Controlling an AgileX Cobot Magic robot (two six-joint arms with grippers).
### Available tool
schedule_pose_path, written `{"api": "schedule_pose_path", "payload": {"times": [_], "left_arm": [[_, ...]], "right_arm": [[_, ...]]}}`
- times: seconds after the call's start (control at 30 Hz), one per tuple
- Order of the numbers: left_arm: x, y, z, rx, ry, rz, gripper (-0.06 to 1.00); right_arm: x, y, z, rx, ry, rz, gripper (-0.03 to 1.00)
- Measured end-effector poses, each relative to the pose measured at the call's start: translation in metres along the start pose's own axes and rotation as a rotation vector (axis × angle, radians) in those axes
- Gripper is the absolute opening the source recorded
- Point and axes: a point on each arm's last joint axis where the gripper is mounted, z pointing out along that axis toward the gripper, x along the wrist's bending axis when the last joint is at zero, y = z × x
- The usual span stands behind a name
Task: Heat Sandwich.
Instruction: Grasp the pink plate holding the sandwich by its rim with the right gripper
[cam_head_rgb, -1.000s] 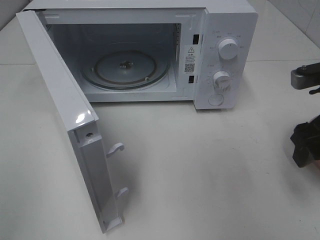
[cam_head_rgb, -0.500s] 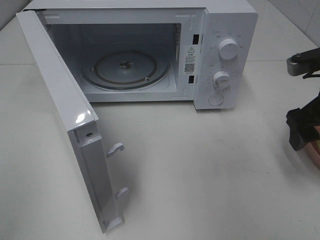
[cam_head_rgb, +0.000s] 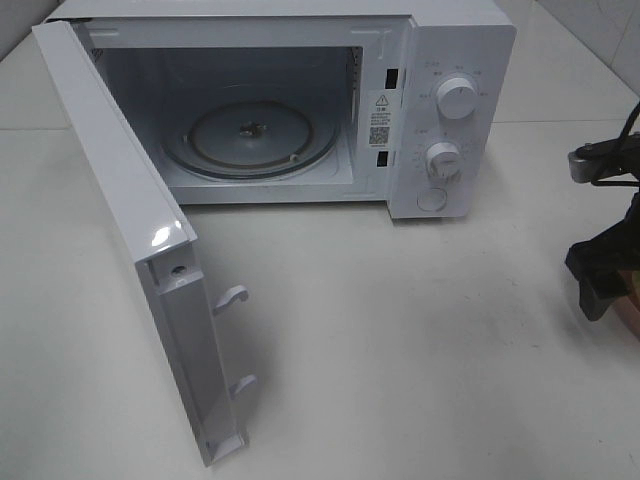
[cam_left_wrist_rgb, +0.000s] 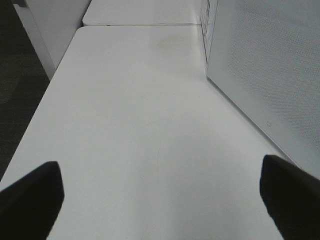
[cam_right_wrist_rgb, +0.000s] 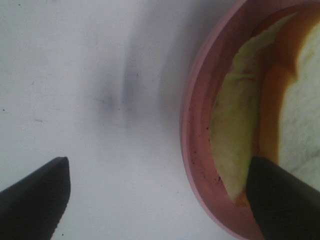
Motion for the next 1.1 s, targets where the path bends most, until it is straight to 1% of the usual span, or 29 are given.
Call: {"api": "schedule_pose_path", "payload": {"times": [0.17, 0.47, 0.8, 0.9, 0.93, 0.97, 1.0, 1.07, 1.1], "left_arm": [[0.000, 0.000, 0.000, 0.000, 0.000, 0.000, 0.98], [0.000, 0.000, 0.000, 0.000, 0.000, 0.000, 0.98], [0.000, 0.000, 0.000, 0.000, 0.000, 0.000, 0.98], [0.000, 0.000, 0.000, 0.000, 0.000, 0.000, 0.98], [0.000, 0.000, 0.000, 0.000, 0.000, 0.000, 0.98], [0.000, 0.000, 0.000, 0.000, 0.000, 0.000, 0.98], [0.000, 0.000, 0.000, 0.000, 0.000, 0.000, 0.98], [0.000, 0.000, 0.000, 0.000, 0.000, 0.000, 0.98], [0.000, 0.000, 0.000, 0.000, 0.000, 0.000, 0.98]], "right_arm": [[0.002, 0.006, 0.015, 0.002, 0.004, -0.012, 0.90], [0.004, 0.012, 0.042, 0.046, -0.019, -0.014, 0.89], [0.005, 0.013, 0.046, 0.050, -0.019, -0.019, 0.86], [0.005, 0.013, 0.046, 0.047, -0.019, -0.019, 0.76], [0.005, 0.013, 0.046, 0.047, -0.019, -0.017, 0.66], [0.005, 0.013, 0.046, 0.047, -0.019, -0.017, 0.66], [0.005, 0.013, 0.046, 0.047, -0.019, -0.016, 0.61], [0.004, 0.013, 0.046, 0.045, -0.027, -0.010, 0.43], [0.004, 0.013, 0.046, 0.045, -0.027, -0.010, 0.43]]}}
